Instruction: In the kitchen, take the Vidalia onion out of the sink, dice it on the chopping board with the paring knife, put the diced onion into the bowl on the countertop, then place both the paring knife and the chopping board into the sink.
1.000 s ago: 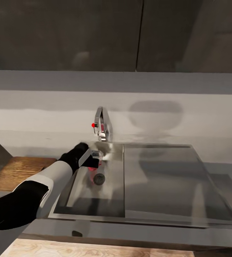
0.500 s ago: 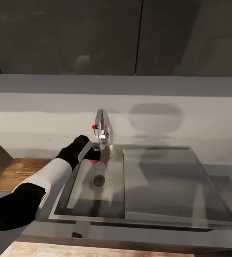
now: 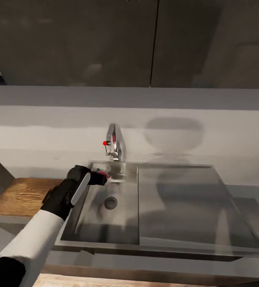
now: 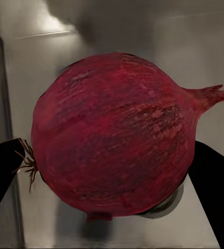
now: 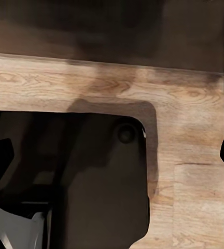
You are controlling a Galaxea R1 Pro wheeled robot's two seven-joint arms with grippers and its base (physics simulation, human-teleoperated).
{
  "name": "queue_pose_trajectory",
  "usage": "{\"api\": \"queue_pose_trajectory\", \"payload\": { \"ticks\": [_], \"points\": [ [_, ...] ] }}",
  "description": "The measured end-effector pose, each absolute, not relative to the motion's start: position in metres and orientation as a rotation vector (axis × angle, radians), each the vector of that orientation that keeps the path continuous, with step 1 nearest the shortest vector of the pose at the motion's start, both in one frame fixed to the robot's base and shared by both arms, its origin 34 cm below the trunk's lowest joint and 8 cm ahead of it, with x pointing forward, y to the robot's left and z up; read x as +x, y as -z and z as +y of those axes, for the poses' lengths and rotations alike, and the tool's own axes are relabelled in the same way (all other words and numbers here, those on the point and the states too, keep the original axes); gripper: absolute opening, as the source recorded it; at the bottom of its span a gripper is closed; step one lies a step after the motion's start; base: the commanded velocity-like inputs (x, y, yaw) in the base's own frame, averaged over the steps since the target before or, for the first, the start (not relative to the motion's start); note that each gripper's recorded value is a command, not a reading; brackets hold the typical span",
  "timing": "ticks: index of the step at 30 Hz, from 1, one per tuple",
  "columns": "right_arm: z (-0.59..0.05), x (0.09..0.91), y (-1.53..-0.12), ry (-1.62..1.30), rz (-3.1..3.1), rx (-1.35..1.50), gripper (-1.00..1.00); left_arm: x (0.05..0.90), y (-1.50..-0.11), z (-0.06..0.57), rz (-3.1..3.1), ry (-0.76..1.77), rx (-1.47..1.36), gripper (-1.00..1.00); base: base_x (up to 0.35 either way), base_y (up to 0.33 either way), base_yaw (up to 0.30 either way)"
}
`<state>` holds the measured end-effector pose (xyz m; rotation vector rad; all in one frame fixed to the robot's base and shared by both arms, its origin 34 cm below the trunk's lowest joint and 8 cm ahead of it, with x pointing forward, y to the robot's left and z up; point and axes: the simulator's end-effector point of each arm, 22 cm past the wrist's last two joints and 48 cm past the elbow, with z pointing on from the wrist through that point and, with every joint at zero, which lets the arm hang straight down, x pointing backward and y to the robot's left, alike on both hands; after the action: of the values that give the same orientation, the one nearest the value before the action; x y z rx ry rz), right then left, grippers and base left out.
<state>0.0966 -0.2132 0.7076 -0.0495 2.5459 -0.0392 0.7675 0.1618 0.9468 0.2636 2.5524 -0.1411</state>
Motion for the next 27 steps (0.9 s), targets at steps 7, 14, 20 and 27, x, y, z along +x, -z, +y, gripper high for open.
{"api": "queue_pose_trajectory", "payload": {
  "ticks": [7, 14, 20, 27],
  "points": [
    [-0.213, 0.098, -0.707, 0.038, 2.542, -0.048, 1.00, 0.759, -0.976, 0.178, 2.445, 0.124, 0.275, -1.00, 0.000, 0.000, 0.000],
    [-0.213, 0.099, -0.707, 0.039, 2.539, -0.048, 1.00, 0.745, -1.008, 0.171, 2.342, 0.147, 0.298, -1.00, 0.000, 0.000, 0.000],
    [-0.214, 0.100, -0.707, 0.040, 2.536, -0.049, 1.00, 0.740, -1.016, 0.172, 2.315, 0.147, 0.305, -1.00, -0.113, 0.000, 0.000],
    [-0.213, 0.103, -0.707, 0.039, 2.526, -0.049, 1.00, 0.740, -1.027, 0.171, 2.291, 0.150, 0.307, -1.00, -0.301, 0.001, 0.000]
  ]
}}
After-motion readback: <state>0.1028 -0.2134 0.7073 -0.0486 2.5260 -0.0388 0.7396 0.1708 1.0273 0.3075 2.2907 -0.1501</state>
